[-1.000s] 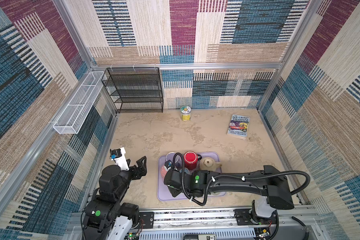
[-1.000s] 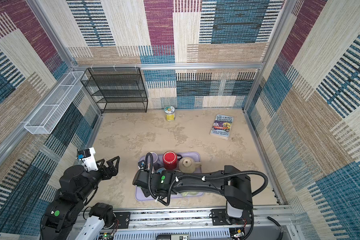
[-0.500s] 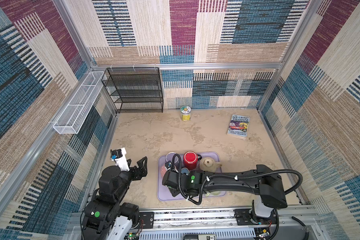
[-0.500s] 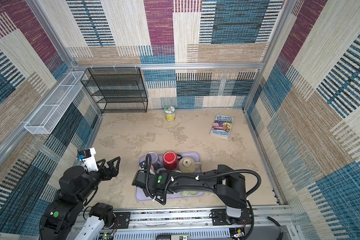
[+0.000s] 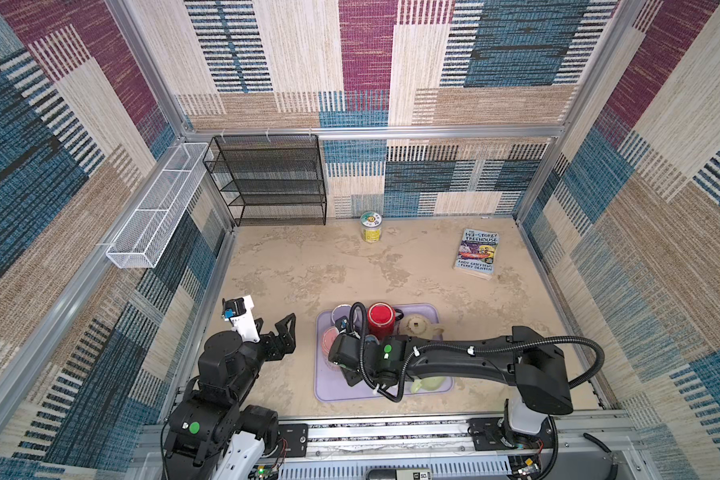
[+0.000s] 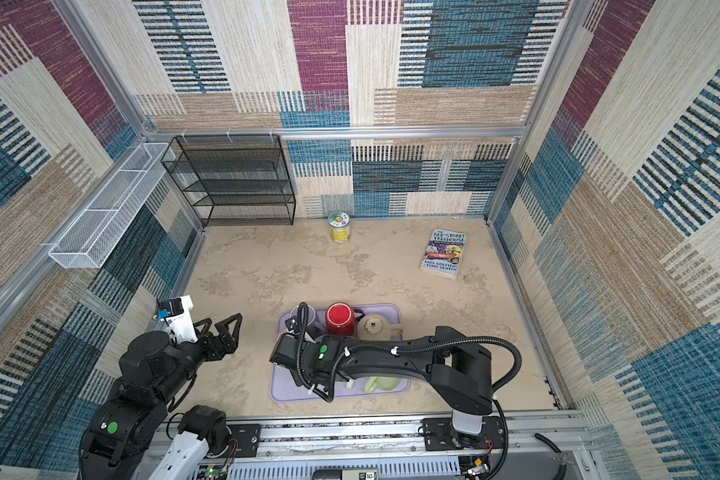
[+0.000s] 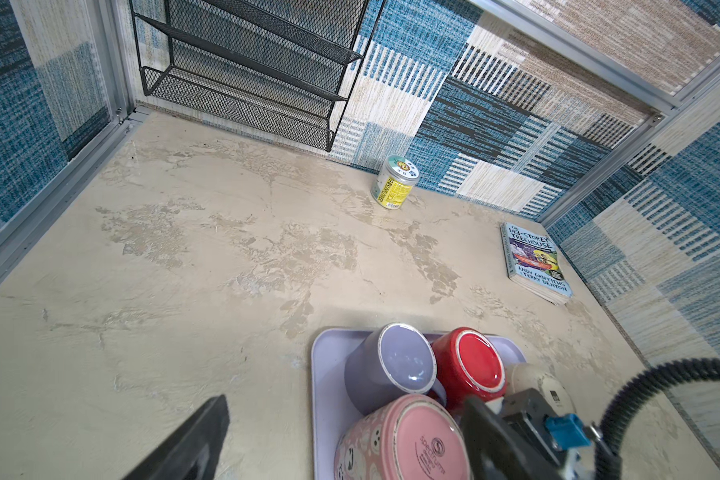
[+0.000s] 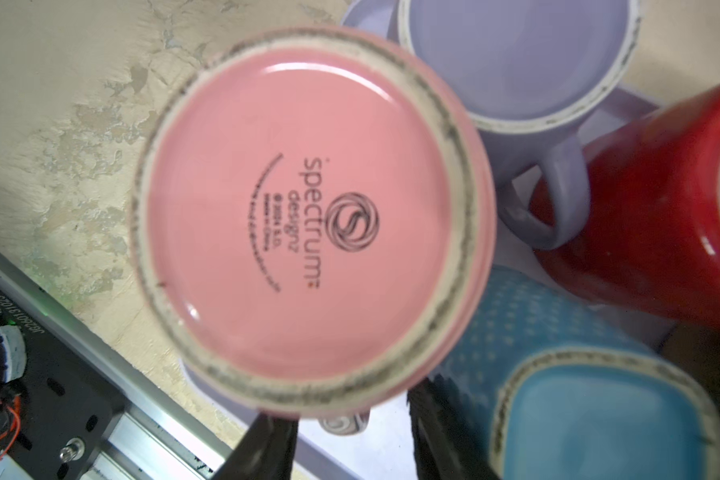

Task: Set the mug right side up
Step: 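Grasp the pink ghost mug's base with the right gripper and lift it, then raise the pink mug toward the left gripper while the left arm reaches in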

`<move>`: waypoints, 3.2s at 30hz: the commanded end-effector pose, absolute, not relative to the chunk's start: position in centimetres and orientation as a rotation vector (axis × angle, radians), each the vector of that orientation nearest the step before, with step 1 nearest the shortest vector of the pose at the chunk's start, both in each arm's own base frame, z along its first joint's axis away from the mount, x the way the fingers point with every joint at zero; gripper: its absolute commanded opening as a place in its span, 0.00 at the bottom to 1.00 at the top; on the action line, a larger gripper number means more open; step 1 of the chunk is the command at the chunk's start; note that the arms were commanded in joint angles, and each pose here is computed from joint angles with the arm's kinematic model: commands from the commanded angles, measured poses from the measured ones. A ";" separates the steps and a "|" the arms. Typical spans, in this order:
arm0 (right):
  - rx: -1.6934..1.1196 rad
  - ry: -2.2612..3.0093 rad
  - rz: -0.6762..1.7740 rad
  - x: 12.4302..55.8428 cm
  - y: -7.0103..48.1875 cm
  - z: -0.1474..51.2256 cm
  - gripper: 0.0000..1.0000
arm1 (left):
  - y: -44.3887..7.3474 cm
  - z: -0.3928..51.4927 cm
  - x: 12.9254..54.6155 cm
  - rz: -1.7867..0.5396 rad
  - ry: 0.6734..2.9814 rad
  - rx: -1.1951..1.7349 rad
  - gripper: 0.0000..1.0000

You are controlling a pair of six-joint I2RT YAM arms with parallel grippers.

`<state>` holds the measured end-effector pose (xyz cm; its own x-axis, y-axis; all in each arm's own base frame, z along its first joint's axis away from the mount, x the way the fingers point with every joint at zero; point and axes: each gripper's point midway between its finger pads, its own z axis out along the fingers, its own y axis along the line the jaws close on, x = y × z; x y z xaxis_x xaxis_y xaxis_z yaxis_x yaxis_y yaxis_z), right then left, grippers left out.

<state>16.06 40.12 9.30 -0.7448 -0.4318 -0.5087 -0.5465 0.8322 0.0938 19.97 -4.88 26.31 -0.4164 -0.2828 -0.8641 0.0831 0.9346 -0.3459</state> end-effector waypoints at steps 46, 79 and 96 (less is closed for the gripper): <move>-0.825 2.436 0.479 16.2 42.6 11.6 0.00 | -5.0 26.8 20.1 -0.404 1.944 -0.133 0.93; -0.394 2.045 1.030 18.0 30.3 27.5 0.00 | -14.1 29.3 23.6 -0.899 2.084 0.073 1.00; -0.299 1.821 1.279 19.7 23.5 29.5 0.00 | -23.1 25.8 23.2 -1.217 2.048 0.273 0.96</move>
